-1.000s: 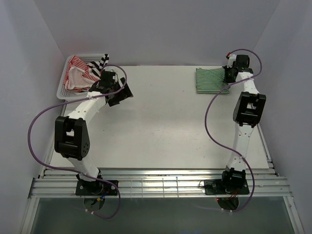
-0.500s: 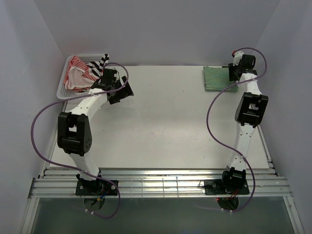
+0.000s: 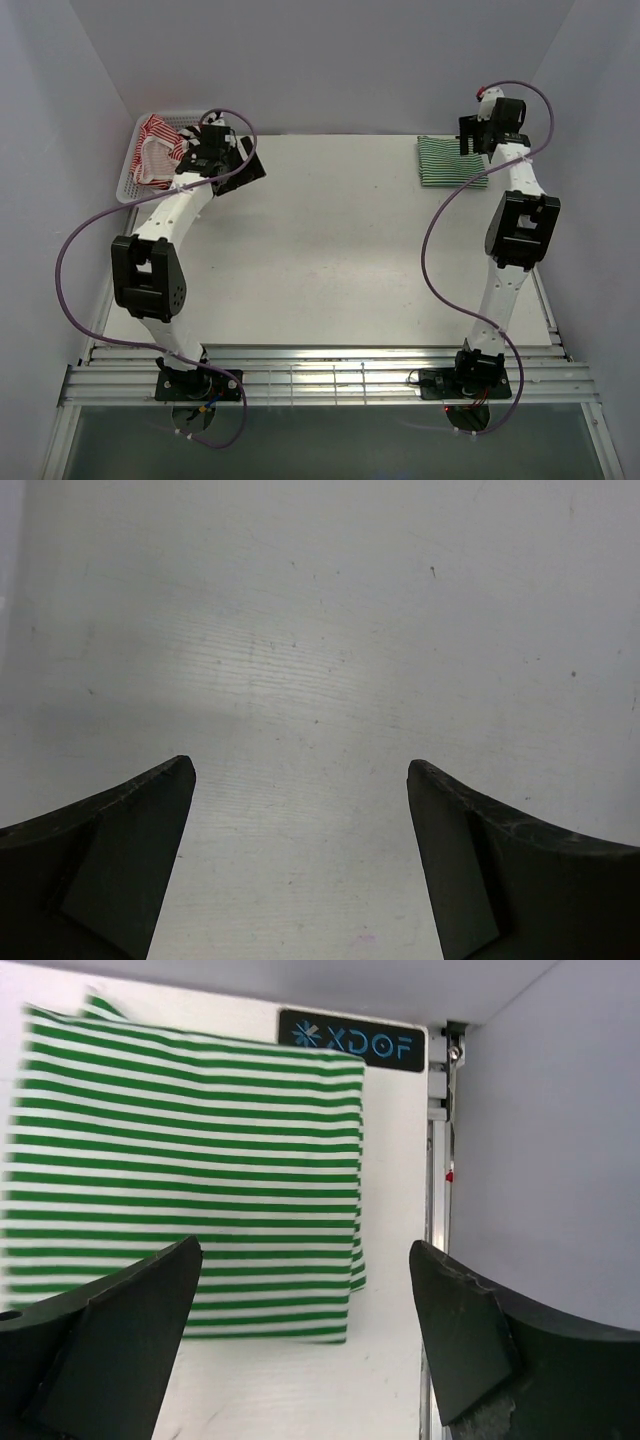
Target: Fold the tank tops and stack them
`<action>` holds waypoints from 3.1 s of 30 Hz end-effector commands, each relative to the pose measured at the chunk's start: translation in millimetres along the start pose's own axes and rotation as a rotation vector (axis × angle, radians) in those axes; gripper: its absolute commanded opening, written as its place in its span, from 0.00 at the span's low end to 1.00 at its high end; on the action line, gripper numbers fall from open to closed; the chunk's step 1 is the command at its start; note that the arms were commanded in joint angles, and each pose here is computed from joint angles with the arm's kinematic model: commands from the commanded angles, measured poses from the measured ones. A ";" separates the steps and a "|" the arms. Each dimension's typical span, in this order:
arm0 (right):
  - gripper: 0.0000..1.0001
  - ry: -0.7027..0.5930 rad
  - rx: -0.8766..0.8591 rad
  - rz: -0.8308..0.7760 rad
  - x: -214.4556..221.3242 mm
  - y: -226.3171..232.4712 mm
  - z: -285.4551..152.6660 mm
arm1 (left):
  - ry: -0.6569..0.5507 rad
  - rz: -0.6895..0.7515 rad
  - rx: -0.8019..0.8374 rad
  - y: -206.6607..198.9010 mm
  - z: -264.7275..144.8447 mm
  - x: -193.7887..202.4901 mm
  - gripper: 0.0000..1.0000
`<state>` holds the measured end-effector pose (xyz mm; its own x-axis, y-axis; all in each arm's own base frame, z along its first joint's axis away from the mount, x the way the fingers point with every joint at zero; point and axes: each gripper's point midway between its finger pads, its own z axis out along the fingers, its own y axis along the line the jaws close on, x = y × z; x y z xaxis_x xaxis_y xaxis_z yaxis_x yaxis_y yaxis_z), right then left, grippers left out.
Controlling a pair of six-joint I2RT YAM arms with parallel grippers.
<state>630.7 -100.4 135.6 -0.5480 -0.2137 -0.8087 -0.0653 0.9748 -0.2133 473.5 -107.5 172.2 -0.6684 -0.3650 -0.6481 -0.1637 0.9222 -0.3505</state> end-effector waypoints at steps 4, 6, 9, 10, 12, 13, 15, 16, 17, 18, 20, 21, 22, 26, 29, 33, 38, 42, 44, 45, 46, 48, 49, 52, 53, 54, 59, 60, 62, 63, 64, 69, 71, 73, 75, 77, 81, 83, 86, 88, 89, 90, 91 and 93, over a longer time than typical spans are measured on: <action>0.90 -0.164 -0.124 -0.022 -78.9 80.7 -81.6 | -0.217 -0.067 -0.117 49.5 -52.4 -87.6 0.98; 0.90 -0.134 -0.182 -0.052 -65.3 122.9 -90.3 | -0.270 -0.113 -0.160 81.8 -57.0 -116.9 0.98; 0.90 -0.149 -0.254 -0.040 -66.8 162.2 -118.3 | -0.272 -0.118 -0.170 111.8 -42.9 -136.1 0.98; 0.90 -0.147 -0.283 -0.031 -59.7 174.0 -128.5 | -0.298 -0.105 -0.166 112.9 -44.2 -151.2 0.98; 0.90 -0.144 -0.364 0.028 -51.3 192.2 -139.8 | -0.266 -0.069 -0.206 134.0 -21.2 -152.7 0.98; 0.90 -0.127 -0.395 0.048 -39.4 198.9 -146.7 | -0.284 -0.055 -0.206 136.1 -19.8 -164.6 0.98; 0.90 -0.119 -0.447 0.078 -33.5 207.5 -155.5 | -0.249 -0.033 -0.247 157.5 4.6 -160.7 0.98; 0.90 -0.108 -0.453 0.085 -28.7 209.0 -159.8 | -0.266 -0.030 -0.265 163.5 6.2 -169.7 0.98; 0.90 -0.088 -0.451 0.093 -23.4 208.4 -161.4 | -0.257 -0.041 -0.280 176.9 10.4 -170.8 0.98; 0.90 -0.080 -0.445 0.097 -21.7 207.3 -163.1 | -0.250 -0.047 -0.288 184.1 16.2 -170.9 0.98; 0.90 -0.065 -0.442 0.097 -15.1 206.8 -166.6 | -0.234 -0.063 -0.305 201.6 33.9 -170.0 0.98; 0.90 -0.060 -0.439 0.096 -12.0 206.5 -166.9 | -0.235 -0.080 -0.319 214.5 37.0 -171.7 0.98; 0.90 -0.061 -0.441 0.087 -10.4 206.3 -168.5 | -0.216 -0.086 -0.323 223.4 49.0 -166.9 0.98; 0.90 -0.005 -0.424 0.072 10.4 205.5 -164.4 | -0.221 -0.063 -0.353 243.6 65.7 -172.4 0.98; 0.90 0.023 -0.416 0.070 18.8 205.2 -161.1 | -0.190 -0.041 -0.378 255.0 83.3 -160.7 0.98; 0.90 0.054 -0.421 0.068 26.3 207.1 -157.3 | -0.186 -0.039 -0.463 279.2 98.5 -152.7 0.98; 0.90 0.078 -0.426 0.065 32.3 208.6 -155.9 | -0.199 -0.040 -0.456 285.6 121.0 -151.2 0.98; 0.90 0.085 -0.428 0.071 34.6 209.3 -156.5 | -0.226 -0.071 -0.434 283.6 128.0 -158.0 0.64; 0.90 0.091 -0.430 0.076 35.9 209.7 -157.8 | -0.240 -0.086 -0.412 277.0 124.8 -162.0 0.18; 0.90 0.091 -0.432 0.076 35.9 209.8 -158.8 | -0.253 -0.097 -0.404 274.4 120.5 -166.3 0.07; 0.90 0.095 -0.432 0.076 37.6 209.9 -159.7 | -0.272 -0.101 -0.398 269.5 111.5 -173.3 0.00; 0.90 0.089 -0.430 0.076 35.6 208.7 -163.1 | -0.294 -0.103 -0.384 261.8 99.0 -182.4 0.00; 0.90 0.088 -0.430 0.076 35.4 208.4 -164.2 | -0.323 -0.099 -0.370 252.7 84.5 -194.3 0.00; 0.90 0.081 -0.428 0.074 34.4 207.3 -168.0 | -0.368 -0.097 -0.361 242.2 58.9 -210.5 0.00; 0.90 0.078 -0.430 0.076 33.8 207.6 -169.3 | -0.402 -0.093 -0.352 233.4 42.0 -222.1 0.00; 0.90 0.075 -0.432 0.076 33.3 207.4 -171.3 | -0.420 -0.092 -0.342 228.0 32.2 -228.5 0.00; 0.90 0.043 -0.447 0.085 24.4 208.9 -178.5 | -0.520 -0.073 -0.208 183.0 -23.2 -262.9 0.00; 0.90 0.031 -0.447 0.086 21.1 207.7 -181.7 | -0.547 -0.056 -0.147 164.8 -42.5 -271.8 0.00; 0.90 0.018 -0.455 0.091 17.3 208.8 -185.2 | -0.591 -0.055 -0.094 147.6 -65.5 -283.4 0.00; 0.90 0.006 -0.455 0.098 13.8 208.2 -189.0 | -0.623 -0.042 -0.043 131.0 -87.9 -290.9 0.00; 0.90 0.004 -0.455 0.105 14.0 207.7 -190.6 | -0.644 -0.040 -0.008 121.5 -100.3 -295.4 0.00; 0.90 -0.049 -0.453 0.153 -0.3 204.7 -209.3 | -0.671 -0.019 0.332 42.5 -168.6 -296.0 0.00; 0.90 -0.054 -0.463 0.182 -0.4 206.2 -216.1 | -0.670 0.039 0.520 0.0 -204.0 -286.2 0.00; 0.90 -0.077 -0.472 0.211 -6.7 206.2 -229.7 | -0.664 0.066 0.652 -33.9 -232.5 -276.1 0.00; 0.90 -0.094 -0.471 0.232 -6.3 203.9 -243.1 | -0.596 0.111 0.762 -71.7 -238.3 -251.2 0.00; 0.90 -0.108 -0.468 0.252 -3.4 201.6 -257.7 | -0.519 0.147 0.846 -113.3 -237.5 -216.6 0.00; 0.90 -0.096 -0.437 0.301 11.4 195.4 -279.0 | -0.355 0.115 0.832 -143.9 -198.2 -139.6 0.10; 0.90 -0.067 -0.405 0.319 23.0 190.0 -290.1 | -0.268 0.055 0.778 -141.5 -171.6 -100.6 0.25; 0.90 0.009 -0.357 0.330 48.7 183.9 -298.6 | -0.069 -0.045 0.665 -111.0 -118.7 -19.4 0.95; 0.90 0.052 -0.321 0.344 63.5 179.5 -300.9 | 0.079 -0.096 0.573 -86.3 -94.7 34.1 0.98; 0.90 0.079 -0.315 0.350 72.3 179.3 -305.6 | 0.114 -0.106 0.521 -76.0 -87.7 47.9 0.98; 0.90 0.093 -0.314 0.351 77.6 179.8 -307.3 | 0.170 -0.124 0.441 -61.0 -82.2 66.7 0.98; 0.90 0.122 -0.311 0.350 89.8 181.2 -307.1 | 0.181 -0.136 0.340 -42.3 -72.1 80.5 0.98; 0.90 0.142 -0.332 0.353 100.2 185.9 -311.1 | 0.219 -0.139 0.254 -23.7 -67.2 98.5 0.98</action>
<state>325.9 84.4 203.9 -0.6320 0.1072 -0.7675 -0.1504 0.9546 0.2572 376.0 -176.5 168.5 -0.8162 -0.3964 -0.4203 -0.0030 0.7304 -0.6830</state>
